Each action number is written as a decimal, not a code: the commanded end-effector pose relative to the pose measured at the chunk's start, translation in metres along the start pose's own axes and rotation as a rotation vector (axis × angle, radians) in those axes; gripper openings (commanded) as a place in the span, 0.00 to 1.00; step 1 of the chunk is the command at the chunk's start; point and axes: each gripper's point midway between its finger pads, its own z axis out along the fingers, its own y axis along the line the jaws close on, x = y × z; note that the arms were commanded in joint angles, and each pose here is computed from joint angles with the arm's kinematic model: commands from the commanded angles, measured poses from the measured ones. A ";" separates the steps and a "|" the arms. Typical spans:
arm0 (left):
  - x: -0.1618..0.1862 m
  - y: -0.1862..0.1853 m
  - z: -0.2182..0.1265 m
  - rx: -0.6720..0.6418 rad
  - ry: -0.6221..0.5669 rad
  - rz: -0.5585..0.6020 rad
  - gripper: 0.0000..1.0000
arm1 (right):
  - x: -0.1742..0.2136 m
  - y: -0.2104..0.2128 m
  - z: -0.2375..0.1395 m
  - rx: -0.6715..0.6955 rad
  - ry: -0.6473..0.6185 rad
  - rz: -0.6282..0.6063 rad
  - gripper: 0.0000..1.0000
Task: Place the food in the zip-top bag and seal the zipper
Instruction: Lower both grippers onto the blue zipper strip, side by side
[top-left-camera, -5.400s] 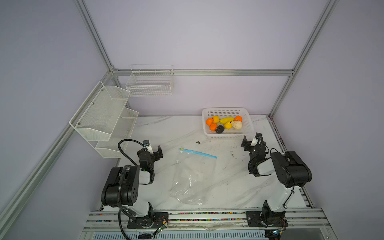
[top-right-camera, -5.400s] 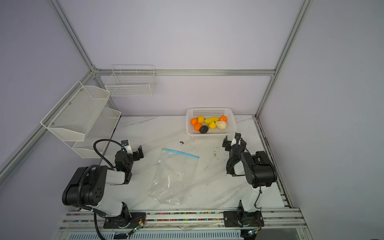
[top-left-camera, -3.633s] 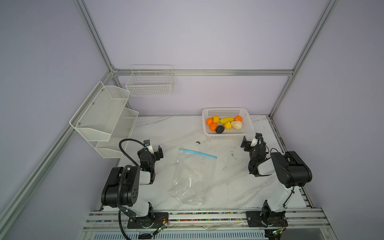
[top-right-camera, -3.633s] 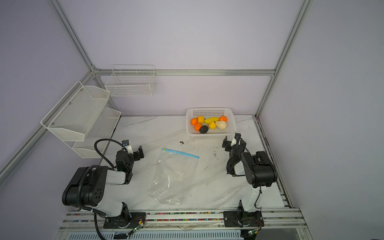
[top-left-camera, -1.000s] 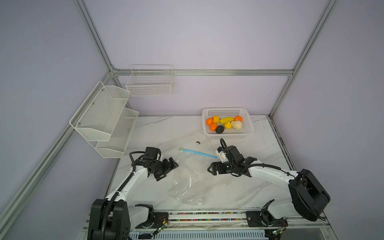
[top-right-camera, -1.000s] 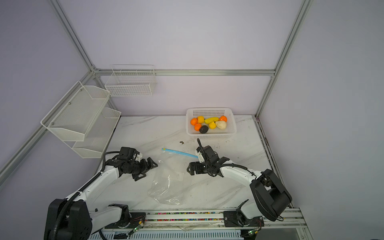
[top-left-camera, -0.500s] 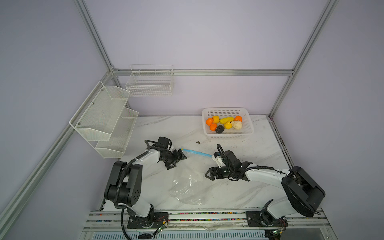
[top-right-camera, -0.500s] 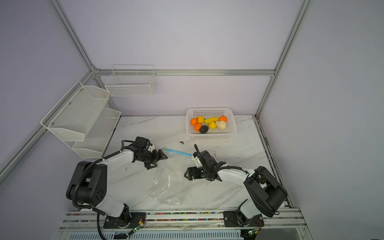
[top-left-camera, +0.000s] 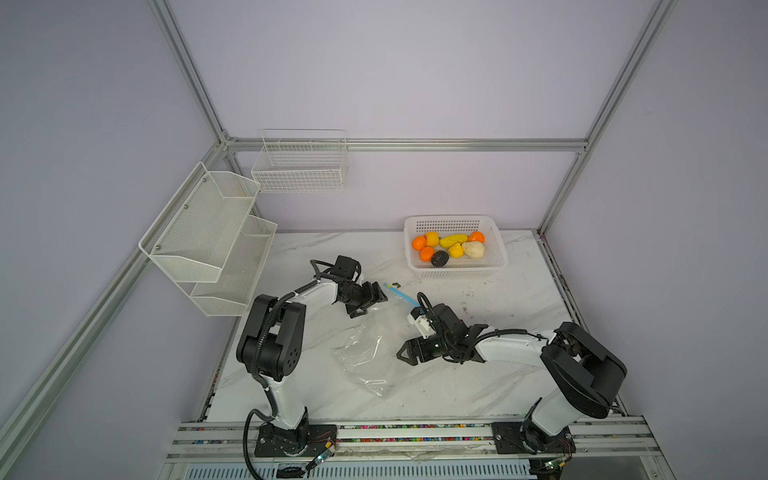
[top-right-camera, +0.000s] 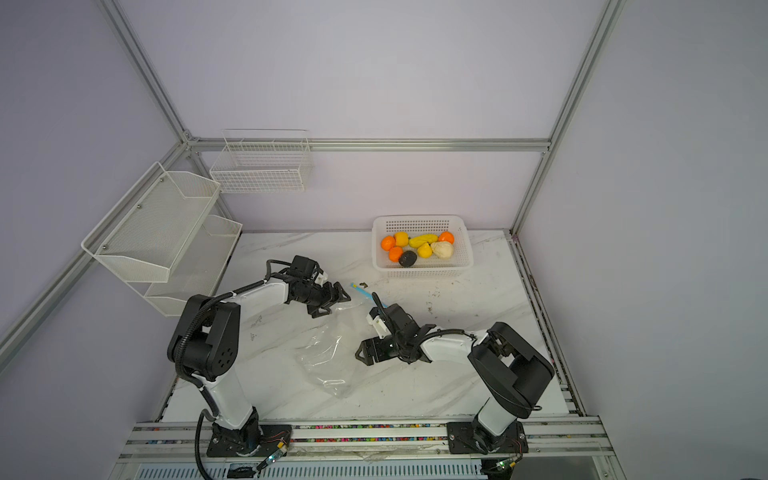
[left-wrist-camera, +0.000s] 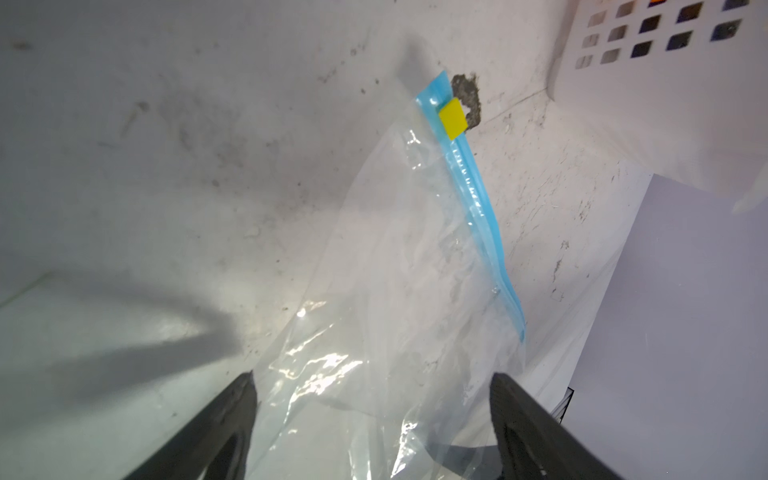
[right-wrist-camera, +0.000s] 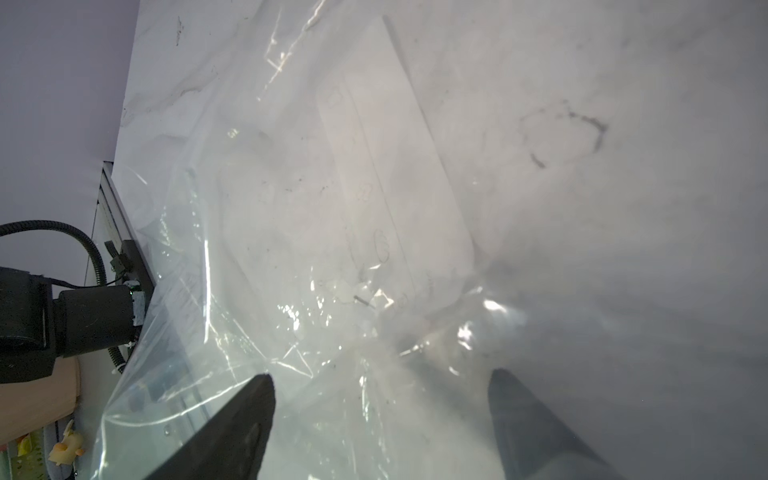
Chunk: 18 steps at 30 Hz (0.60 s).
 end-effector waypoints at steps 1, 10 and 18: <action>-0.039 -0.035 -0.027 0.024 -0.111 0.106 0.87 | 0.001 0.012 0.013 -0.026 0.017 -0.025 0.84; -0.065 -0.033 -0.038 -0.033 -0.169 0.152 0.90 | -0.001 0.026 0.006 -0.008 0.029 -0.052 0.97; -0.082 -0.030 -0.072 -0.114 -0.283 0.214 0.96 | -0.014 0.027 -0.016 0.040 -0.019 -0.016 0.98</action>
